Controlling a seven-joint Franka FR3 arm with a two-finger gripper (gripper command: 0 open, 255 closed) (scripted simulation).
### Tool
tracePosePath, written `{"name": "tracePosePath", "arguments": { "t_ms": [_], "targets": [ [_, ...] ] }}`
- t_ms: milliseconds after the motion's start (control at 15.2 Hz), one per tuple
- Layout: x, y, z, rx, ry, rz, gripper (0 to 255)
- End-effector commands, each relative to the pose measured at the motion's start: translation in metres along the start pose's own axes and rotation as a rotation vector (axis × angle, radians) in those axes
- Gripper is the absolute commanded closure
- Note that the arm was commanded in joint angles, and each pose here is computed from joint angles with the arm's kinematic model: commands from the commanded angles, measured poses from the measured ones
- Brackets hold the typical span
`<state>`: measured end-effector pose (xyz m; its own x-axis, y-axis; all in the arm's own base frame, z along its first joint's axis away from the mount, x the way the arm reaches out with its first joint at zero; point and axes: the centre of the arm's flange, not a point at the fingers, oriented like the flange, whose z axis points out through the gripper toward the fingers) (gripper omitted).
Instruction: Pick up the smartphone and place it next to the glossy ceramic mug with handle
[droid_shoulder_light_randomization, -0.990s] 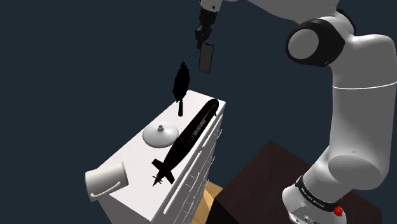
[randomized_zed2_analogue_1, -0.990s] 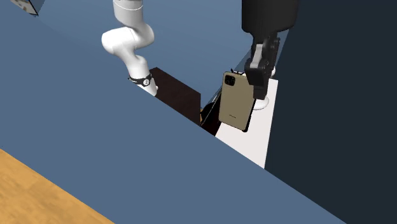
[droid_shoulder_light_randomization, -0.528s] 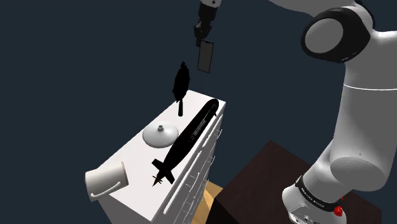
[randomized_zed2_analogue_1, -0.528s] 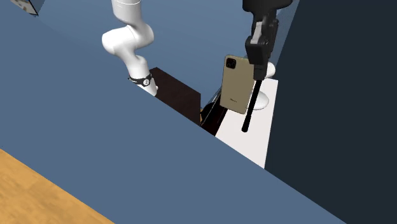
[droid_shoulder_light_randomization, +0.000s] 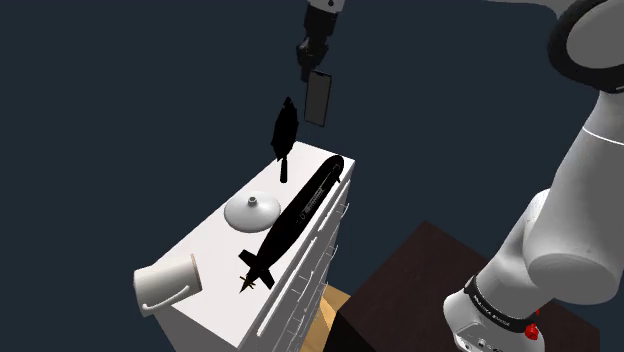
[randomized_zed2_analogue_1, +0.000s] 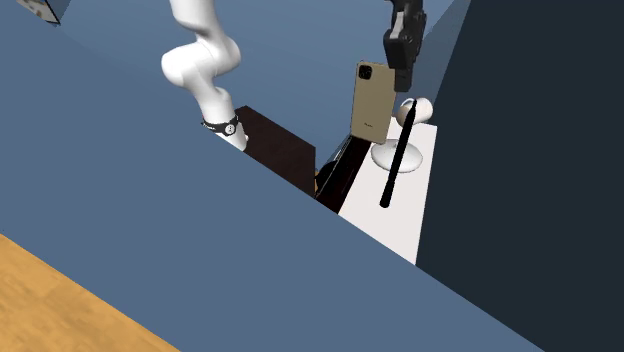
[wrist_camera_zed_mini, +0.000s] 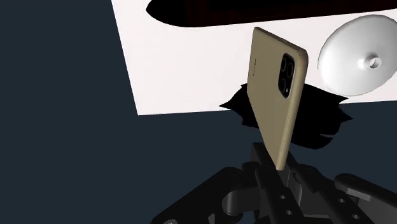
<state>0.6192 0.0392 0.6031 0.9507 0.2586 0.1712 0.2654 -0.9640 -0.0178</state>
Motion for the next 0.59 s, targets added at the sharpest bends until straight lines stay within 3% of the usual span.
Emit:
{"name": "tracePosePath", "arguments": {
  "t_ms": [0,528],
  "targets": [
    [-0.010,-0.029,-0.001,-0.001,0.000,0.001,255],
    [-0.046,-0.128,-0.005,-0.001,0.000,0.001,255]
  ]
}}
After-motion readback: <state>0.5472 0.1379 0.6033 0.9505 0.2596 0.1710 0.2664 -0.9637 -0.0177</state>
